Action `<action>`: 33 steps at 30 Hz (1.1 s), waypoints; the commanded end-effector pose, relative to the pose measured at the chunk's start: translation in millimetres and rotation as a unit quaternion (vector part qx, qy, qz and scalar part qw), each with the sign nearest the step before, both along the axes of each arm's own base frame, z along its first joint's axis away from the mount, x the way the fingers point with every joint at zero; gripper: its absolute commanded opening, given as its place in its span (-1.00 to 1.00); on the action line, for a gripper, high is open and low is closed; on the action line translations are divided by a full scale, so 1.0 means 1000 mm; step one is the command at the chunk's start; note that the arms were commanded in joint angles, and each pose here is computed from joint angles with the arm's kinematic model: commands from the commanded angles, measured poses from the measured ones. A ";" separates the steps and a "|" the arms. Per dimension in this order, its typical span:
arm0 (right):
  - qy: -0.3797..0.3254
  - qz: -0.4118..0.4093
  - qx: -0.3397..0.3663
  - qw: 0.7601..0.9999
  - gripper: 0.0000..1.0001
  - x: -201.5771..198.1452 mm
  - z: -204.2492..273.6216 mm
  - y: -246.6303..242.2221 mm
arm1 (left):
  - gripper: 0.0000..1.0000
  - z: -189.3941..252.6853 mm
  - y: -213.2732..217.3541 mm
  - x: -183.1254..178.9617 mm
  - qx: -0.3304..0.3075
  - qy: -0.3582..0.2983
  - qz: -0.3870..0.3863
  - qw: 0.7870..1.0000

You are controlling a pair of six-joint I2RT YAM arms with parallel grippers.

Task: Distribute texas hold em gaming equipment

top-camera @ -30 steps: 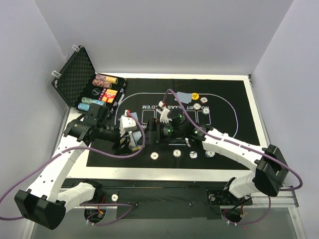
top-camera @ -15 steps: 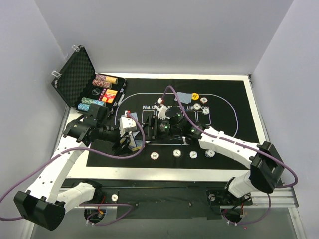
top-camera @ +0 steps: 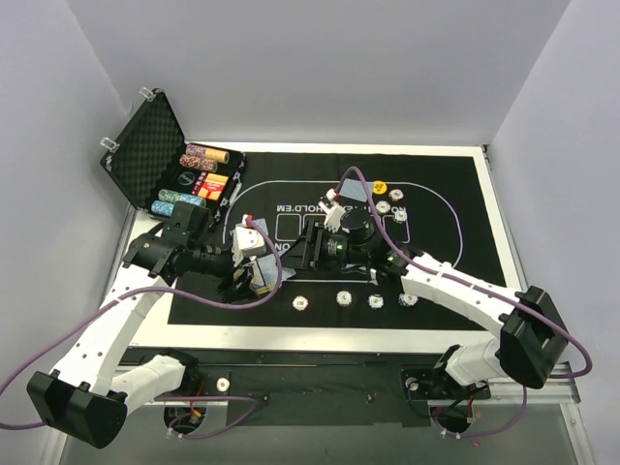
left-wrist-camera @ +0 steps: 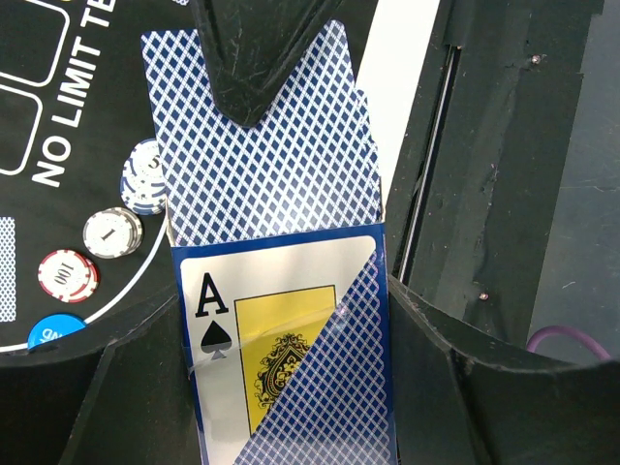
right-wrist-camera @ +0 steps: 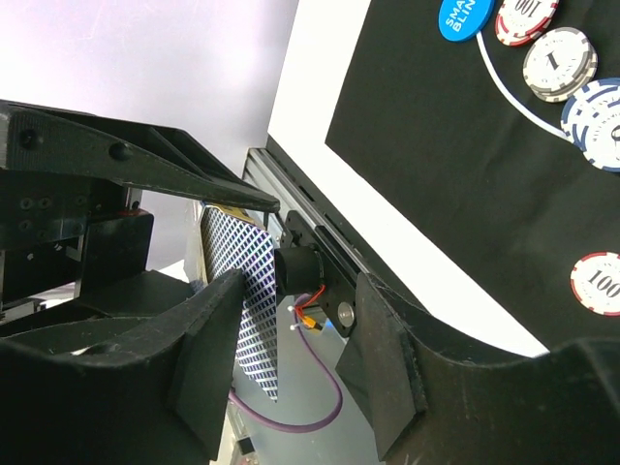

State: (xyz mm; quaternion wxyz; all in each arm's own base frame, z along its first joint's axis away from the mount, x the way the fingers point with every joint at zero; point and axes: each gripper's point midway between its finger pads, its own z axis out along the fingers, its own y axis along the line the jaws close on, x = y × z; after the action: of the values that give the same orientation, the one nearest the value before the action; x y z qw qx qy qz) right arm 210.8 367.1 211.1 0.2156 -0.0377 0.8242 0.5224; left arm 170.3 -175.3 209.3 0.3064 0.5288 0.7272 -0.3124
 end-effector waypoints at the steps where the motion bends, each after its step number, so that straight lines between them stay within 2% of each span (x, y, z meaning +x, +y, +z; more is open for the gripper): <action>1: -0.018 -0.015 0.022 0.999 -0.15 0.003 0.017 -0.004 | -1.00 0.017 -0.008 -0.003 -0.033 -0.021 -0.014 0.999; 5: -0.017 -0.020 0.043 0.999 -0.38 0.000 0.027 -0.006 | -1.00 0.015 -0.008 -0.002 -0.031 -0.022 -0.013 0.999; 7: -0.019 -0.024 0.048 0.998 -0.56 -0.001 0.032 -0.008 | -1.00 0.015 -0.008 -0.001 -0.030 -0.022 -0.013 0.999; 14: -0.017 -0.036 0.053 0.998 -0.75 -0.005 0.038 -0.020 | -1.00 0.014 -0.008 0.000 -0.030 -0.023 -0.013 0.999; 22: -0.024 -0.054 0.042 0.997 -0.78 -0.001 0.041 -0.041 | -1.00 0.015 -0.008 -0.001 -0.031 -0.022 -0.013 0.999; 24: -0.023 -0.058 0.047 0.997 -0.85 0.000 0.044 -0.045 | -1.00 0.015 -0.008 -0.001 -0.032 -0.022 -0.012 0.999; 25: -0.024 -0.060 0.049 0.997 -0.98 0.000 0.046 -0.046 | -1.00 0.014 -0.008 -0.001 -0.032 -0.022 -0.012 0.999; 26: -0.024 -0.061 0.051 0.997 -0.98 0.000 0.047 -0.047 | -1.00 0.014 -0.008 -0.001 -0.032 -0.022 -0.012 0.999; 27: -0.023 -0.059 0.051 0.997 -0.84 0.000 0.047 -0.047 | -1.00 0.014 -0.008 -0.001 -0.031 -0.023 -0.012 0.999; 28: -0.024 -0.054 0.051 0.997 -0.52 -0.001 0.047 -0.046 | -1.00 0.015 -0.008 -0.001 -0.032 -0.023 -0.012 0.999; 30: -0.019 -0.053 0.050 0.997 -0.11 -0.002 0.042 -0.046 | -1.00 0.014 -0.008 -0.001 -0.032 -0.022 -0.012 0.999; 33: -0.028 -0.045 0.058 0.997 0.11 -0.006 0.045 -0.040 | -1.00 0.014 -0.008 -0.001 -0.031 -0.021 -0.012 0.999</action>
State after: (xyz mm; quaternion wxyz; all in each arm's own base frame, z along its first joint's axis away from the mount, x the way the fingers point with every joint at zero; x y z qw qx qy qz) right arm 211.2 322.9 245.7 0.2529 0.0178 0.8026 0.5399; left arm 169.8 -175.5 208.8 0.3079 0.5282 0.7267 -0.3132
